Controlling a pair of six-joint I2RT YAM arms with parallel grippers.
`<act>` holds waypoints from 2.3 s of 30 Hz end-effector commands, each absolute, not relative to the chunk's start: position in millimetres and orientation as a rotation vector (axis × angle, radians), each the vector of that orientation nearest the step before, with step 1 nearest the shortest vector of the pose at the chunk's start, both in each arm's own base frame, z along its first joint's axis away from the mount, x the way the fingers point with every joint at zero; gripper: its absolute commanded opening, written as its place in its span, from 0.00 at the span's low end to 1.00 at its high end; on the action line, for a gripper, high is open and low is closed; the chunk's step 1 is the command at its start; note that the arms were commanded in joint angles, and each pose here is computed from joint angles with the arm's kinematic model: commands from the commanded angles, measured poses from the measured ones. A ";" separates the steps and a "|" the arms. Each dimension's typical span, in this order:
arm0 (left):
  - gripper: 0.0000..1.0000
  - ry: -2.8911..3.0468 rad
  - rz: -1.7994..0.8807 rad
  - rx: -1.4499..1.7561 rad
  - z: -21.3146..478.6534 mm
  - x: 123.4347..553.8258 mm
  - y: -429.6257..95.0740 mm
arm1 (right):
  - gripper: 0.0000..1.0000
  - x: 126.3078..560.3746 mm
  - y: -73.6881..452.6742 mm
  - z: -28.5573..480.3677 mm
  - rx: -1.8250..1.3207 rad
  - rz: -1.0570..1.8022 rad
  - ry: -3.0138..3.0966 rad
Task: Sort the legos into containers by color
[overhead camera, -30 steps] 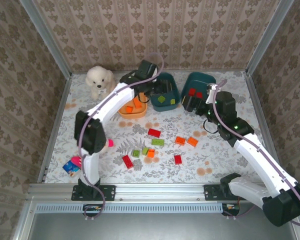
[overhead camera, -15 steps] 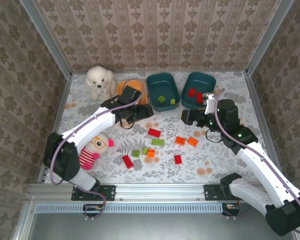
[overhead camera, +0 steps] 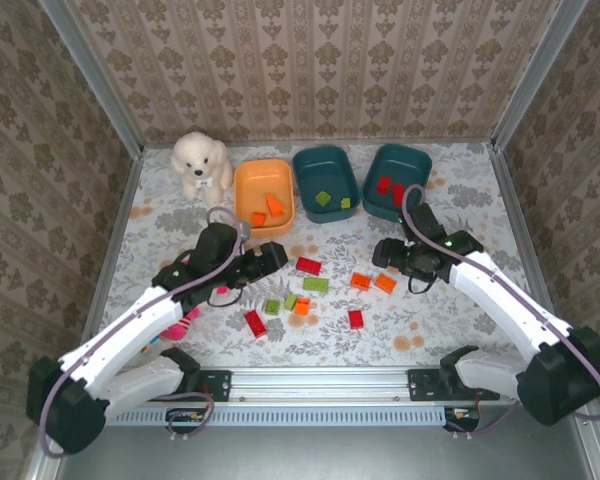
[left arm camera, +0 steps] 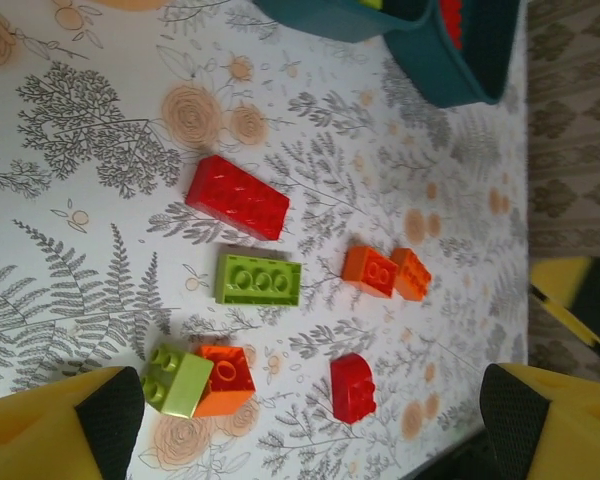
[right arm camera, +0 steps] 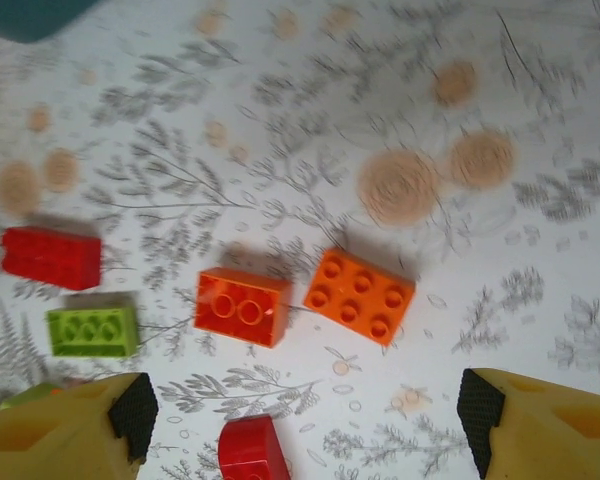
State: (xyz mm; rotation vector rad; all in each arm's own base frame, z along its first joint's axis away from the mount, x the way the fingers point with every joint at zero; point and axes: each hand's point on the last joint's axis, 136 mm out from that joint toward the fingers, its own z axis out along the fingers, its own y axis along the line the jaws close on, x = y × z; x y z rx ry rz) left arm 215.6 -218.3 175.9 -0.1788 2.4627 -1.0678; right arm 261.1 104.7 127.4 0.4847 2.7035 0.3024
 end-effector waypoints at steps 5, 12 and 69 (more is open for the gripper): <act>0.91 2.377 -1.134 -0.223 179.5 203.5 -206.7 | 0.78 265.0 105.1 91.4 0.993 0.098 2.822; 0.91 2.339 -1.148 -0.197 188.6 206.5 -209.2 | 0.87 263.4 113.0 51.2 1.034 0.016 2.969; 0.90 2.009 -1.076 -0.458 244.6 278.9 -187.0 | 0.41 586.1 34.4 106.3 0.778 0.180 2.574</act>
